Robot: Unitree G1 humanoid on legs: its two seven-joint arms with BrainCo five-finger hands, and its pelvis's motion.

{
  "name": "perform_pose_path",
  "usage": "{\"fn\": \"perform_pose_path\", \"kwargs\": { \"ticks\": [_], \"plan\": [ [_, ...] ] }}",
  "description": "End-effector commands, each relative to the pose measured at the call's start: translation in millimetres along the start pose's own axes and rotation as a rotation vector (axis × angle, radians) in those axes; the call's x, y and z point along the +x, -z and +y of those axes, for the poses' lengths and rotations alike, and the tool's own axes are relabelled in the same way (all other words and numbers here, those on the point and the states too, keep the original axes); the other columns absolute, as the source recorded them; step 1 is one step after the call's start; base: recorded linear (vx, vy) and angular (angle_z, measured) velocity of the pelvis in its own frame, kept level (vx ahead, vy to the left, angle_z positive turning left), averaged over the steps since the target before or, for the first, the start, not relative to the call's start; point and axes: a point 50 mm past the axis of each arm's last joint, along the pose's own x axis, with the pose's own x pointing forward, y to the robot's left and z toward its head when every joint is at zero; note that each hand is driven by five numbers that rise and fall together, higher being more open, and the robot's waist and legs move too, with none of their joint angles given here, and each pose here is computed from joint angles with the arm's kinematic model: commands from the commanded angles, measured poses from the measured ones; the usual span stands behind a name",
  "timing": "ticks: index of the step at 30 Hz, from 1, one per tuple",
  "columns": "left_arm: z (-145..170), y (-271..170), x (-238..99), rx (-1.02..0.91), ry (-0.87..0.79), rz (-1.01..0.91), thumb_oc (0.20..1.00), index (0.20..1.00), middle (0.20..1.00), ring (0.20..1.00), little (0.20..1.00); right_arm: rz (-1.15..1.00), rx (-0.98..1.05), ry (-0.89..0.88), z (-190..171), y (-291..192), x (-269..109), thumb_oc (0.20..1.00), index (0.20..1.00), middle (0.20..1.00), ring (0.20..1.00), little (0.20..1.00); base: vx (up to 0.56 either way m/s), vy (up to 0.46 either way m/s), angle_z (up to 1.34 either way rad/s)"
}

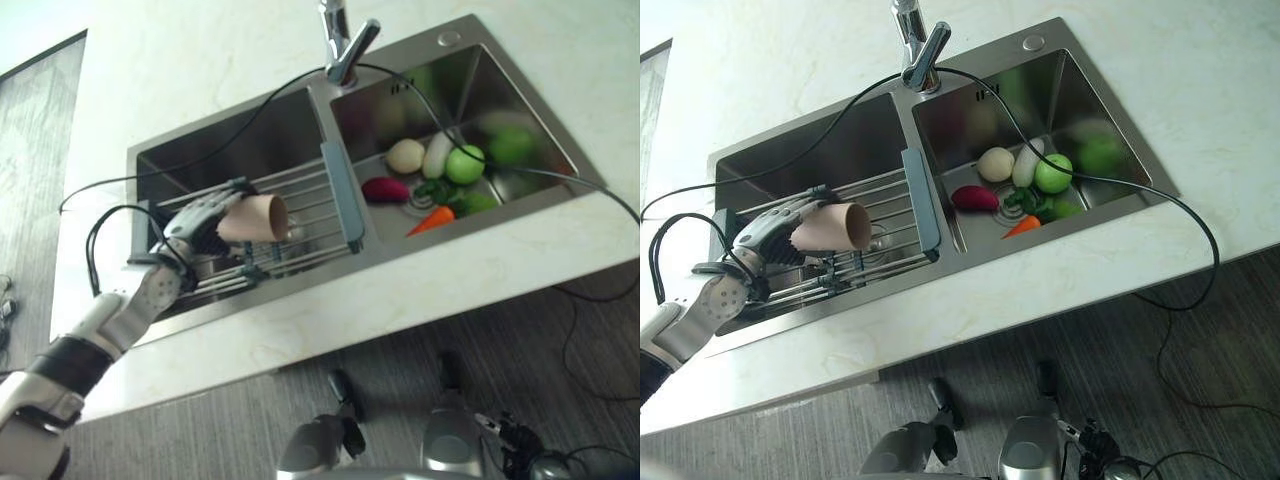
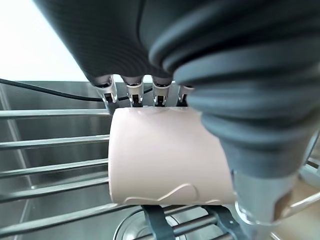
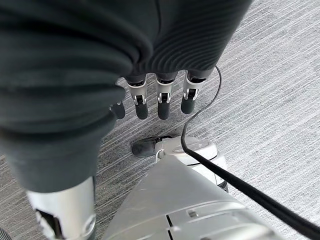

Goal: Place the dishes in the dishwasher.

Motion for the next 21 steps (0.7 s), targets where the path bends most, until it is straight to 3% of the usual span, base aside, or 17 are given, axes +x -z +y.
{"fn": "perform_pose_path", "kwargs": {
  "ticks": [1, 13, 21],
  "plan": [
    [19, 6, 12, 0.052, -0.073, 0.039, 1.000, 1.000, 1.000, 1.000, 1.000, -0.069, 0.066, -0.016, 4, -22, 5, 1.000, 1.000, 1.000, 1.000, 1.000, -0.02, -0.004, -0.04],
    [29, 9, 21, 0.083, -0.080, 0.053, 1.000, 1.000, 1.000, 1.000, 1.000, -0.119, 0.064, -0.042, 12, -40, 7, 1.000, 1.000, 1.000, 1.000, 1.000, -0.02, -0.001, -0.05],
    [31, 2, 29, 0.085, 0.001, 0.030, 1.000, 1.000, 1.000, 1.000, 1.000, -0.149, 0.065, -0.051, 14, -50, 8, 1.000, 1.000, 1.000, 1.000, 1.000, 0.00, 0.000, 0.00]
  ]
}}
